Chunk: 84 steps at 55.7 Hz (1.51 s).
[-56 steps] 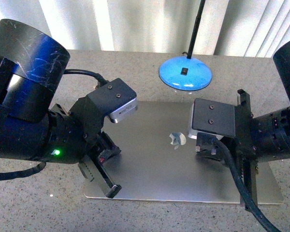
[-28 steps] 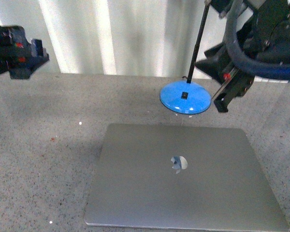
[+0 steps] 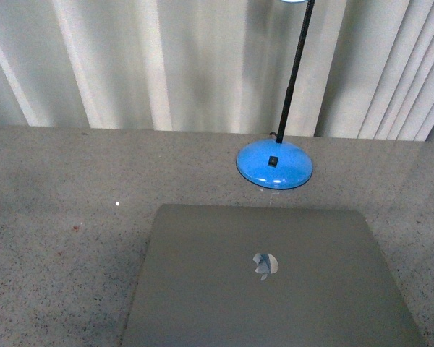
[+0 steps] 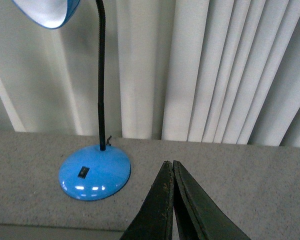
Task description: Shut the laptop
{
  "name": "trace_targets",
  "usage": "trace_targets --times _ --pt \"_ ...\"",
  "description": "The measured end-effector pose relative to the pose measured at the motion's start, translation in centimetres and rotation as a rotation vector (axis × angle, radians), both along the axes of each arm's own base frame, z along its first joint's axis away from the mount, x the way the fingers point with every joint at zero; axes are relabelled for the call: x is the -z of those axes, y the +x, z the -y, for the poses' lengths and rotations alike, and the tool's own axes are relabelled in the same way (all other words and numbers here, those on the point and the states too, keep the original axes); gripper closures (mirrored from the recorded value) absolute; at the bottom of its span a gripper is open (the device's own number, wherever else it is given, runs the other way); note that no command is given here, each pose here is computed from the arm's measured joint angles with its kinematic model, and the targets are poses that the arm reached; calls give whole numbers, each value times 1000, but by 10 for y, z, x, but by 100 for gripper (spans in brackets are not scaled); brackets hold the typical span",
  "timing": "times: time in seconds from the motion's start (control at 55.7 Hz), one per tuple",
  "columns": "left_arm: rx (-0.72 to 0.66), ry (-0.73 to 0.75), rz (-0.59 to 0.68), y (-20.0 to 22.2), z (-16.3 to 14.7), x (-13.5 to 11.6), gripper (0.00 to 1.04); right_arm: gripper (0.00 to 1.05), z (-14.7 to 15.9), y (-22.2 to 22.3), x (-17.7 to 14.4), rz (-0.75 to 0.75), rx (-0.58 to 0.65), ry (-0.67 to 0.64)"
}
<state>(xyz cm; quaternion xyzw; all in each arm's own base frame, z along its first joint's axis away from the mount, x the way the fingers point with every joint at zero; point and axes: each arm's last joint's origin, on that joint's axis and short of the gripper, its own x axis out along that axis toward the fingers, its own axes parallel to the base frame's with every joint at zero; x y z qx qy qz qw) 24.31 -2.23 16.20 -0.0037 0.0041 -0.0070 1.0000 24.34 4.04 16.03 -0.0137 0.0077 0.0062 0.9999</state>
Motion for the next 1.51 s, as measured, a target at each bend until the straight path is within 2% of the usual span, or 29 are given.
trace_targets --times 0.395,0.521,0.593,0.934,1.509 --pt "-14 2 -6 -55 -22 0 101 102 25 -55 0 -4 10 12" --pt "-13 2 -7 -72 -22 0 101 102 34 -72 -1 -5 -14 13" --pt "-13 2 -5 -80 -22 0 101 102 40 -81 -1 -3 14 16" --pt "-13 3 21 -103 -22 -9 101 102 40 -106 -3 6 10 16" --pt "-13 2 40 -124 -22 -14 101 102 40 -124 -8 23 10 17"
